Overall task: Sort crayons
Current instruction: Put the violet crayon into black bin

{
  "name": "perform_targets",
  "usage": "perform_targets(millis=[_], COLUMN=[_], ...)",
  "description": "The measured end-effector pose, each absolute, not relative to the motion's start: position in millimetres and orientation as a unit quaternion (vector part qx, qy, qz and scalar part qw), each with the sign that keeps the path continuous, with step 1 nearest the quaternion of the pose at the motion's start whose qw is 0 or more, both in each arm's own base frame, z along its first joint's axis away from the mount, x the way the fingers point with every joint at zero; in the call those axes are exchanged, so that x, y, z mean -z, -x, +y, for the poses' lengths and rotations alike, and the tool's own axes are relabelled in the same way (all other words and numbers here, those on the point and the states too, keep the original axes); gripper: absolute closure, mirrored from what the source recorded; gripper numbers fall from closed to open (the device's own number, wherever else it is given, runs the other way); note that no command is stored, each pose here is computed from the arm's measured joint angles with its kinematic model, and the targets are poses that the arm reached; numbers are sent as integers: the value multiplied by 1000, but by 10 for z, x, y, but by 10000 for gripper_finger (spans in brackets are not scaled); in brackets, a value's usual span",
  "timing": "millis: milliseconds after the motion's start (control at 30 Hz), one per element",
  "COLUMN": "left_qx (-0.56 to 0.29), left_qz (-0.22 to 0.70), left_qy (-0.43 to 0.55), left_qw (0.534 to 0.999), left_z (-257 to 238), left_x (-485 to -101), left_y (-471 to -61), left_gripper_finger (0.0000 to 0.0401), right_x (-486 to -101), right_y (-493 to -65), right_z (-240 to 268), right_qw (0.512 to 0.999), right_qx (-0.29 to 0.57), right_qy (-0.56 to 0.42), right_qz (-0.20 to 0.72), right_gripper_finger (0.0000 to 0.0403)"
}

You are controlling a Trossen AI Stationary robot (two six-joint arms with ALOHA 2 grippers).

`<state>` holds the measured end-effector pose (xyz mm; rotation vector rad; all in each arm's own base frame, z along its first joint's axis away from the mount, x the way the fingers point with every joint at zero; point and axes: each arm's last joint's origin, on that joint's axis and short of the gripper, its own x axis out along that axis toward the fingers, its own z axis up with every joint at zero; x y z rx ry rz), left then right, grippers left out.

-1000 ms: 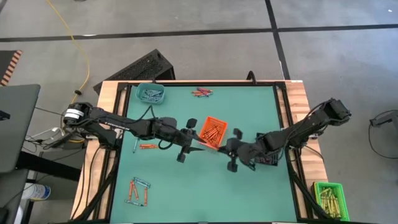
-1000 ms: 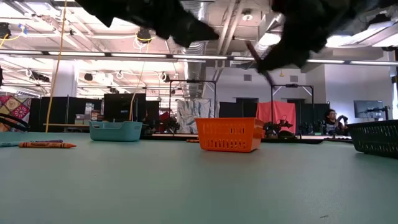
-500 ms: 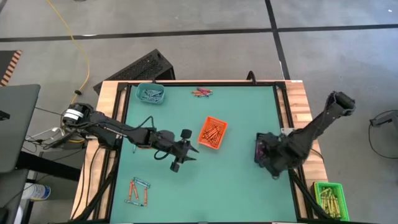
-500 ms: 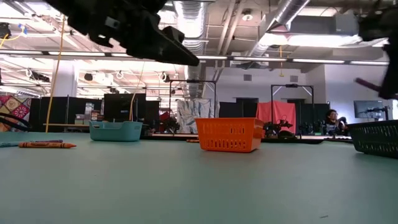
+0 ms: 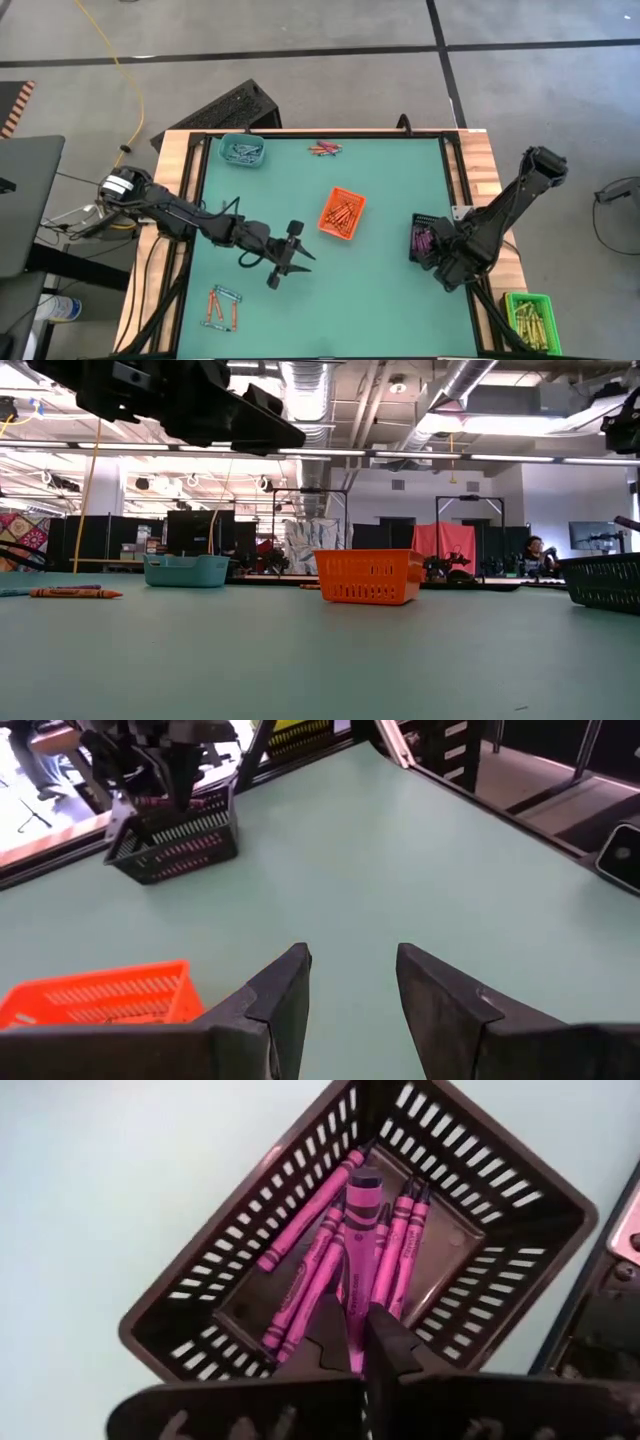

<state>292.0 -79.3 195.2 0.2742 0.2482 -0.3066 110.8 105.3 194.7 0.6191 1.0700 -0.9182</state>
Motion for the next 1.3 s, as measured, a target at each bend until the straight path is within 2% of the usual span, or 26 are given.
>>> perform_targets(millis=[133, 533, 800, 933, 1033, 1167, 1300], left_qx=[160, 163, 134, 98, 58, -48, -151], left_qz=[127, 133, 159, 187, 242, 340, 401], left_qy=[-133, -106, -108, -122, -149, -170, -149], left_qw=[970, 972, 972, 970, 957, 924, 891], left_z=[-843, -885, -864, -834, -781, -666, -537], left_x=[-1944, -1939, -1896, -1858, -1846, -1950, -2095], left_y=[-2904, -2889, -2880, -2858, -2778, -2597, -2338], left_gripper_finger=[261, 261, 261, 261, 261, 261, 261], right_x=[-1941, -1941, -1941, -1941, -1946, -2001, -2074], right_y=[-1107, -1107, -1103, -1104, -1106, -1128, -1168], right_z=[1052, 1052, 1057, 1057, 1060, 1080, 1096], right_qw=[718, 718, 721, 726, 730, 738, 767], right_qx=[415, 415, 410, 401, 394, 378, 361], right_qy=[-277, -277, -270, -258, -249, -239, -218], right_qz=[485, 485, 489, 495, 500, 505, 484], right_gripper_finger=[379, 281, 265, 268, 270, 270, 271])
